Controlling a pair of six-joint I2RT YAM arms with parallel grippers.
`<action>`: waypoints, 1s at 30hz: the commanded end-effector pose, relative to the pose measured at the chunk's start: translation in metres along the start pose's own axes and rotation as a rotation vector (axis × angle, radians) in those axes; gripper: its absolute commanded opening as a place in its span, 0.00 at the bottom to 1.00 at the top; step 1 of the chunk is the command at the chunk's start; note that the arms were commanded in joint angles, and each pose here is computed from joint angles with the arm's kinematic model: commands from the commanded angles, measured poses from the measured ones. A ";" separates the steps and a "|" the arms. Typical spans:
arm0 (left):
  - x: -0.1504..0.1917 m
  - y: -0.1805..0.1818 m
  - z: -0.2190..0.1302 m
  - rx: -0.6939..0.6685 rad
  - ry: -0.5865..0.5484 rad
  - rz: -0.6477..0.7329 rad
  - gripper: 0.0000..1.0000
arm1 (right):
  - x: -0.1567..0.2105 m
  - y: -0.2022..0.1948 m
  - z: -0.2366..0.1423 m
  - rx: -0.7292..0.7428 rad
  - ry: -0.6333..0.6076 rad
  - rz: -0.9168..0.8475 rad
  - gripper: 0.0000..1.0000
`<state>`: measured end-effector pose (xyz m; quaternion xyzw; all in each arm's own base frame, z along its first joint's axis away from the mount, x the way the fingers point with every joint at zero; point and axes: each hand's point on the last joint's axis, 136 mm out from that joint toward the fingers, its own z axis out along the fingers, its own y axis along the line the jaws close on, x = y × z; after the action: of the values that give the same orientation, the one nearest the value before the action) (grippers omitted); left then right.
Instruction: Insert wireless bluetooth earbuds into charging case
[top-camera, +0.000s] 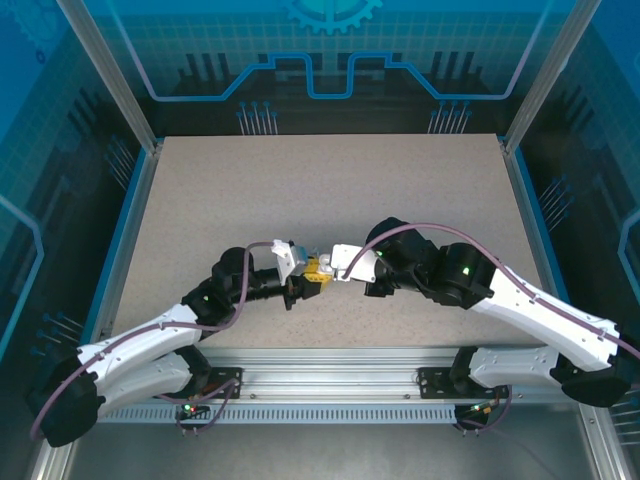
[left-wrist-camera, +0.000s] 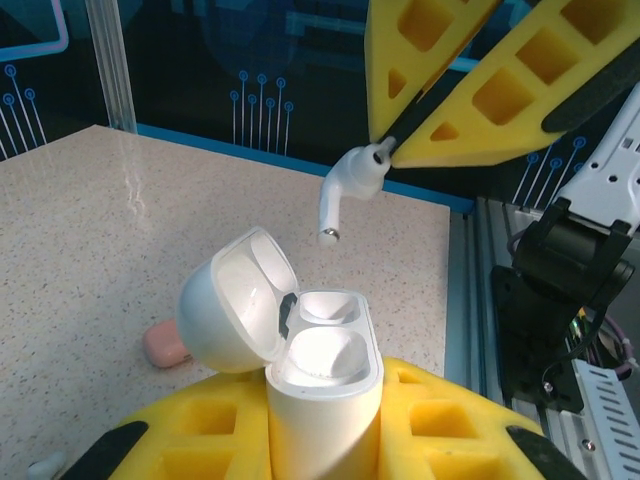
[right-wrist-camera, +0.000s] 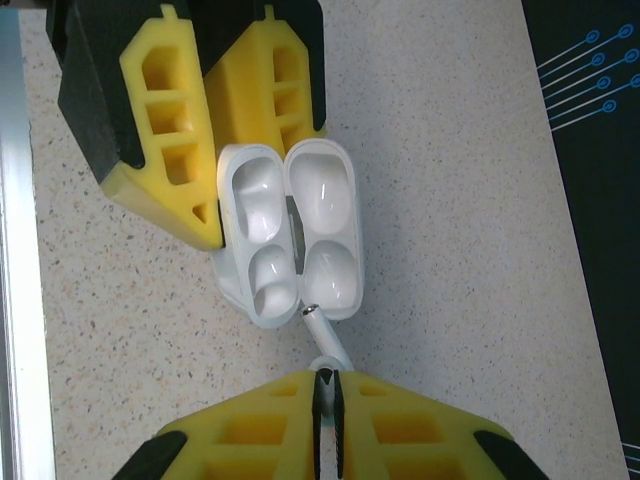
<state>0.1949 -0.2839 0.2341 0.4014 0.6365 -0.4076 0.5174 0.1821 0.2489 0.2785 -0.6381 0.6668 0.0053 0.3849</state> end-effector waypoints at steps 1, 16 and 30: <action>-0.015 0.001 0.001 -0.011 -0.020 0.051 0.12 | -0.002 0.003 -0.006 -0.011 0.016 -0.044 0.13; -0.015 0.001 0.003 -0.005 -0.001 0.054 0.12 | -0.001 0.010 0.009 -0.047 0.053 -0.085 0.13; -0.014 0.001 0.004 -0.003 0.008 0.054 0.12 | 0.002 0.009 0.016 -0.043 0.083 -0.109 0.13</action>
<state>0.1978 -0.2851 0.2332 0.4103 0.6428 -0.3951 0.5122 0.1850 0.2538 0.2561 -0.6689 0.6597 -0.0204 0.3421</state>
